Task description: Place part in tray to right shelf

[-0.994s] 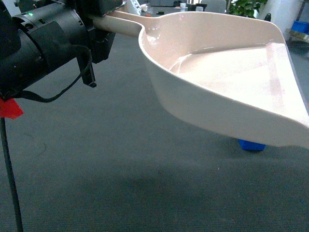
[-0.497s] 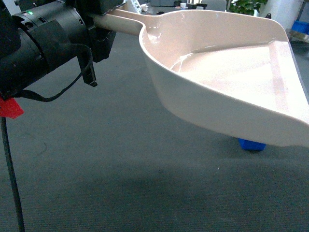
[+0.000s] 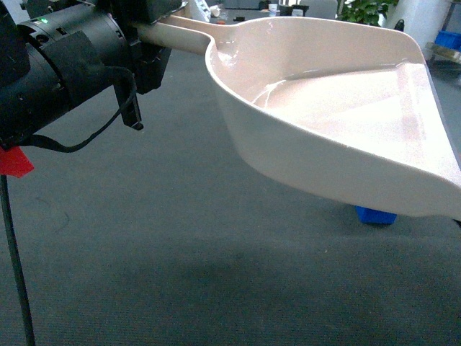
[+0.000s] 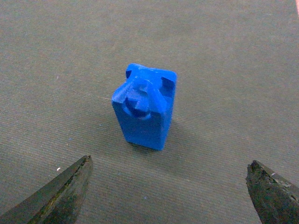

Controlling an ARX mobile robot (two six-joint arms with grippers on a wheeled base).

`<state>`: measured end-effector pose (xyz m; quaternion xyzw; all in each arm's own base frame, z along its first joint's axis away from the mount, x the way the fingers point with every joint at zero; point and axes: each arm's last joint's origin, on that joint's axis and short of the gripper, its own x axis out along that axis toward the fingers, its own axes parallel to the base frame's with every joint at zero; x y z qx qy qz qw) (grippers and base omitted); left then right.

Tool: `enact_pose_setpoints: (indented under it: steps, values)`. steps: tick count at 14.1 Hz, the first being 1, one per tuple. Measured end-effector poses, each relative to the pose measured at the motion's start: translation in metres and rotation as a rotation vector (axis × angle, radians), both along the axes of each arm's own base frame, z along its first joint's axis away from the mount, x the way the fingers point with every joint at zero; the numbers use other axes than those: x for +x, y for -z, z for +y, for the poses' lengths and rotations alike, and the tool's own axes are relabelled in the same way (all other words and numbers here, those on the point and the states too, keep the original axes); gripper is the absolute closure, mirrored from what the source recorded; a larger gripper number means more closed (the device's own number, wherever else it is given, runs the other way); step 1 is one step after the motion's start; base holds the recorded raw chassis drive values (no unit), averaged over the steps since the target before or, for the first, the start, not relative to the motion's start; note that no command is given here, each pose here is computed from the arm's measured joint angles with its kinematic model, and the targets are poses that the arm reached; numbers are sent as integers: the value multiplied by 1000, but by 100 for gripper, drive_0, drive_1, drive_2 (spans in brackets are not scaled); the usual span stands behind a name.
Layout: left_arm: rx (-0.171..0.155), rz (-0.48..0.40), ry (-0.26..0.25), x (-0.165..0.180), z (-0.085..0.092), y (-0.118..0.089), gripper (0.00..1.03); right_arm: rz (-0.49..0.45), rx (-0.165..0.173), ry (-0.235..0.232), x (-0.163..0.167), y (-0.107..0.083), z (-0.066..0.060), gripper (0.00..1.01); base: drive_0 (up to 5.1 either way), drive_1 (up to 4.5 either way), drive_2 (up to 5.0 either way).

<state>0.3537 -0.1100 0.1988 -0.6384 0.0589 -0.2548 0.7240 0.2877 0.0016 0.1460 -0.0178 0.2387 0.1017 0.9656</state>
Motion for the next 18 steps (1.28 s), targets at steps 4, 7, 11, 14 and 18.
enact_pose_setpoints:
  steps: [4,7,11,14,18]
  values:
    - [0,0,-1,0,0,0,91,7,-4,-61,51,7,18,3,0,0,0]
    - [19,-7,-26,1,1,0,91,31,2,-88,81,21,32,3,0,0,0]
    - [54,-18,-58,2,4,1,91,33,-1,-54,96,33,41,31,0,0,0]
    - [43,-15,-26,1,2,1,91,27,17,-10,76,27,27,55,0,0,0]
    - [14,-8,-6,0,0,0,91,-37,35,122,13,-27,-23,55,0,0,0]
